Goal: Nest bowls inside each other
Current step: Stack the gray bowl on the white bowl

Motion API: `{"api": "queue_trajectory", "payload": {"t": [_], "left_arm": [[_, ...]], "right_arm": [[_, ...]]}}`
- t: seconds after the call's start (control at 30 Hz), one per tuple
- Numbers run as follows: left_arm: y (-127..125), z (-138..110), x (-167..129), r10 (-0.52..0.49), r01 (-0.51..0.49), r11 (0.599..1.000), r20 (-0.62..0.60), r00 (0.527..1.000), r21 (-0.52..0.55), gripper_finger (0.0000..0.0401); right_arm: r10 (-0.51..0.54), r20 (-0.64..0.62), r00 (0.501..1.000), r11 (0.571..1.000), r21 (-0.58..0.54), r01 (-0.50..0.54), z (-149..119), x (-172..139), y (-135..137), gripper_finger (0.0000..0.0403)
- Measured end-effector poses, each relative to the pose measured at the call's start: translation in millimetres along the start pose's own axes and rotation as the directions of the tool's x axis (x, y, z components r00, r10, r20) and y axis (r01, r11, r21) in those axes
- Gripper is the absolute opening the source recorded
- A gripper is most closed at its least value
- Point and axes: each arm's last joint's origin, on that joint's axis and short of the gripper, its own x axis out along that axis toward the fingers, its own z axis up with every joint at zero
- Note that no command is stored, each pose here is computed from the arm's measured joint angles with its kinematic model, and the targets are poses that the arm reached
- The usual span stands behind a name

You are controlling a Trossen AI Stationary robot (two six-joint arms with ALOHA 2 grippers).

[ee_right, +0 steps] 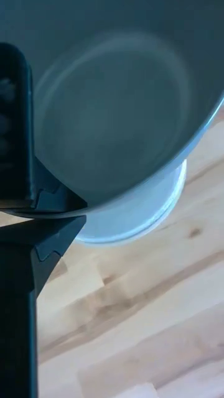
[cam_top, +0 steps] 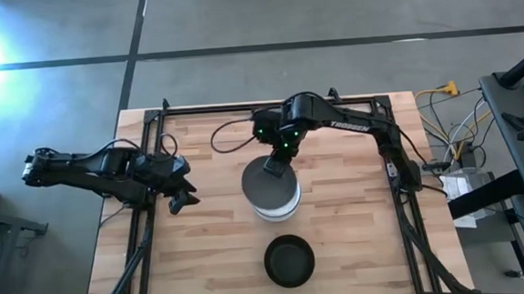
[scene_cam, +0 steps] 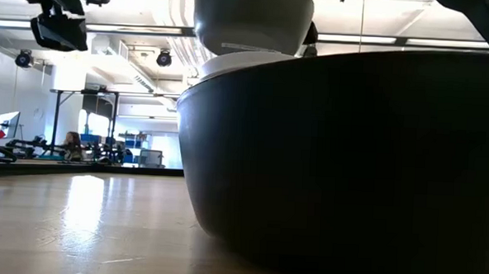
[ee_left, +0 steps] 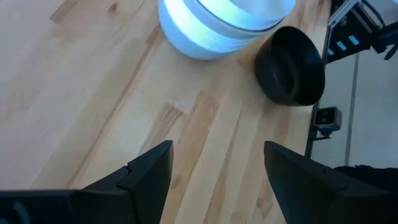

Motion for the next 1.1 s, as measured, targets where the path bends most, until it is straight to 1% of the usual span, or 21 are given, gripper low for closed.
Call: {"api": "queue_trajectory", "payload": {"t": [0.2,0.37,0.53,0.73,0.97,1.1], "left_arm": [[1.6,-1.6,1.8,0.001,-0.001,1.000,-0.002,1.000,0.000,0.0235],[1.6,-1.7,1.5,-0.001,0.001,1.000,-0.001,1.000,0.001,0.0235],[1.4,-1.5,1.6,-0.003,0.003,1.000,0.001,1.000,0.001,0.0235],[0.2,-0.1,1.8,-0.016,0.016,1.000,0.012,1.000,0.004,0.0235],[0.2,-0.4,2.3,-0.022,0.022,1.000,0.004,1.000,0.003,0.0235],[0.6,-0.8,3.0,-0.020,0.020,1.000,0.001,1.000,0.002,0.0235]], "right_arm": [[-0.019,-0.056,0.998,1.000,-0.019,0.018,-5.7,15.5,7.6,0.0009],[-0.055,-0.136,0.989,0.999,-0.010,0.054,-9.3,37.3,3.0,0.0009],[-0.075,-0.178,0.981,0.997,-0.004,0.076,-11.1,54.4,-1.5,0.0009],[-0.063,-0.155,0.986,0.998,-0.015,0.061,-9.5,66.1,0.9,0.0009],[-0.044,-0.114,0.992,0.999,-0.024,0.042,-6.3,66.4,4.6,0.0009],[-0.039,-0.104,0.994,0.999,-0.025,0.037,-5.4,64.0,5.3,0.0025]]}}
